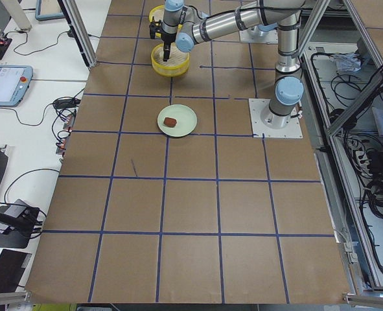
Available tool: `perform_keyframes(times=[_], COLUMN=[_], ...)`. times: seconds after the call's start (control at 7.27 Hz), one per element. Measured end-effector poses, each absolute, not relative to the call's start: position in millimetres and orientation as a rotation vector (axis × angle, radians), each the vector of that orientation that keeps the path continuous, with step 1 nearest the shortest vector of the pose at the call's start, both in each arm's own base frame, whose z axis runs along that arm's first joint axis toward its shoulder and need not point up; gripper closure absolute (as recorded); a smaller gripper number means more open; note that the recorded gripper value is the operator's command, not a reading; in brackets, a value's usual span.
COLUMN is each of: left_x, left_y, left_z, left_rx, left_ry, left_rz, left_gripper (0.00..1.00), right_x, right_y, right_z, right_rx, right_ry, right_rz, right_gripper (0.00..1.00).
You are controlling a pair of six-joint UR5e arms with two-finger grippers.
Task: Place buns in different layers of steamer
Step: 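Release the white bun into the lower tier and withdraw the left gripper, then restack the top tier with the right gripper while the left lowers to the plate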
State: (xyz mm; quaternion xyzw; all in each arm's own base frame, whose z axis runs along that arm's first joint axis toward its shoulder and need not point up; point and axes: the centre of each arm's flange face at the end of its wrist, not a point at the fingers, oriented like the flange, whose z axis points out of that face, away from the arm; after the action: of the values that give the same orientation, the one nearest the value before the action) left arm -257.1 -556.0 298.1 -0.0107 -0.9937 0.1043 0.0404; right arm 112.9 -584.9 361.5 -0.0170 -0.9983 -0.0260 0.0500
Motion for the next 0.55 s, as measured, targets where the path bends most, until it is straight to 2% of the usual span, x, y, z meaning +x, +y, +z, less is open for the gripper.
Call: perform_keyframes(times=[0.28, 0.55], left_x=[-159.6, -63.6], left_y=[-566.6, -560.1], left_z=[317.1, 305.5], left_rx=[-0.26, -0.365], left_ry=[-3.12, -3.165], left_rz=[0.268, 0.144], left_gripper=[0.0, 0.0], right_x=[129.8, 159.2], right_y=[-581.6, -576.2], right_z=[362.0, 359.5], right_rx=[-0.079, -0.123], right_ry=[-3.034, -3.026], right_rz=[-0.07, -0.057], right_gripper=[0.92, 0.92])
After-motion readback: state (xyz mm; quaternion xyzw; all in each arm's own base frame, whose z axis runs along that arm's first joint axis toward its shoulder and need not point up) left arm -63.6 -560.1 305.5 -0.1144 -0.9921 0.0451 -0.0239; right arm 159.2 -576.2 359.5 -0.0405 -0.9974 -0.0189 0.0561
